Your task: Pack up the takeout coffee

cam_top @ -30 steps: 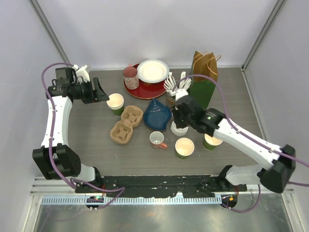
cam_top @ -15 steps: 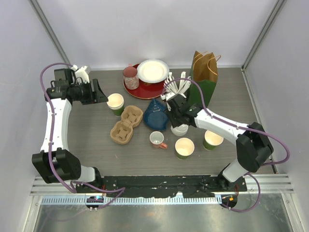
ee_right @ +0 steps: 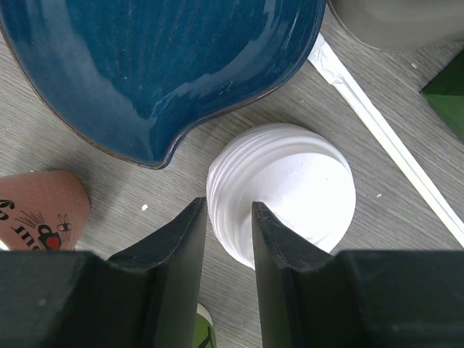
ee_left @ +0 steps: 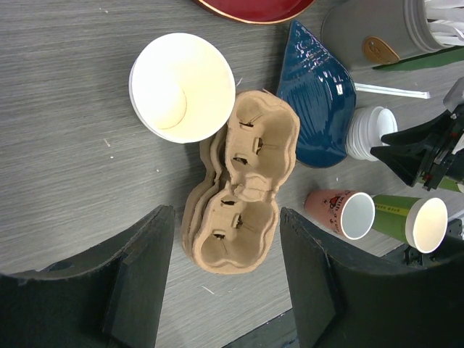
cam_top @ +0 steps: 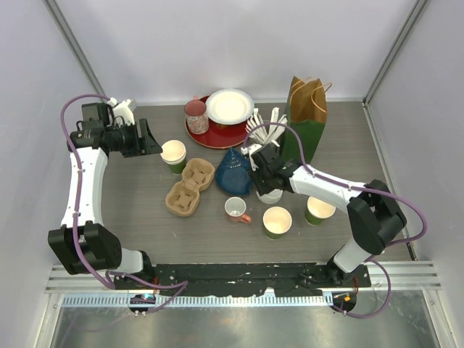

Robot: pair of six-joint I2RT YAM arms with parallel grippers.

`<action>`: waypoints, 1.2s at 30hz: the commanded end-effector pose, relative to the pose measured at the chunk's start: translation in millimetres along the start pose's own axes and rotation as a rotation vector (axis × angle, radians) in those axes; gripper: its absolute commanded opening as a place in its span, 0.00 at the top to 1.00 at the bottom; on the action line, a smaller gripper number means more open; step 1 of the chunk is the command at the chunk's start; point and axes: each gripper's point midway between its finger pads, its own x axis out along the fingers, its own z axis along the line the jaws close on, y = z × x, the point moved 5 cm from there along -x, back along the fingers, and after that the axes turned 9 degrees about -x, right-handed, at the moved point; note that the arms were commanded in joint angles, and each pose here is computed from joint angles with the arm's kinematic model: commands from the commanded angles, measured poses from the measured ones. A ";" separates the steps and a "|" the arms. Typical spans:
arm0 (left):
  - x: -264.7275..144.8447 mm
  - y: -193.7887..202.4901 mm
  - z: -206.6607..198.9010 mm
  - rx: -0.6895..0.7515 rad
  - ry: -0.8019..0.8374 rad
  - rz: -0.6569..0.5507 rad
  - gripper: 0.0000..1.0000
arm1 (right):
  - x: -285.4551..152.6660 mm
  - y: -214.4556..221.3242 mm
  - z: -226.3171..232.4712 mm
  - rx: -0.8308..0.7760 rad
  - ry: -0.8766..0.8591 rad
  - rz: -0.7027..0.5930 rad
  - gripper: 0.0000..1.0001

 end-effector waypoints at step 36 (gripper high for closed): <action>-12.3 -10.2 -17.6 0.034 0.059 -0.041 0.37 | -116.0 -49.1 -5.7 -0.105 -0.025 -0.132 0.99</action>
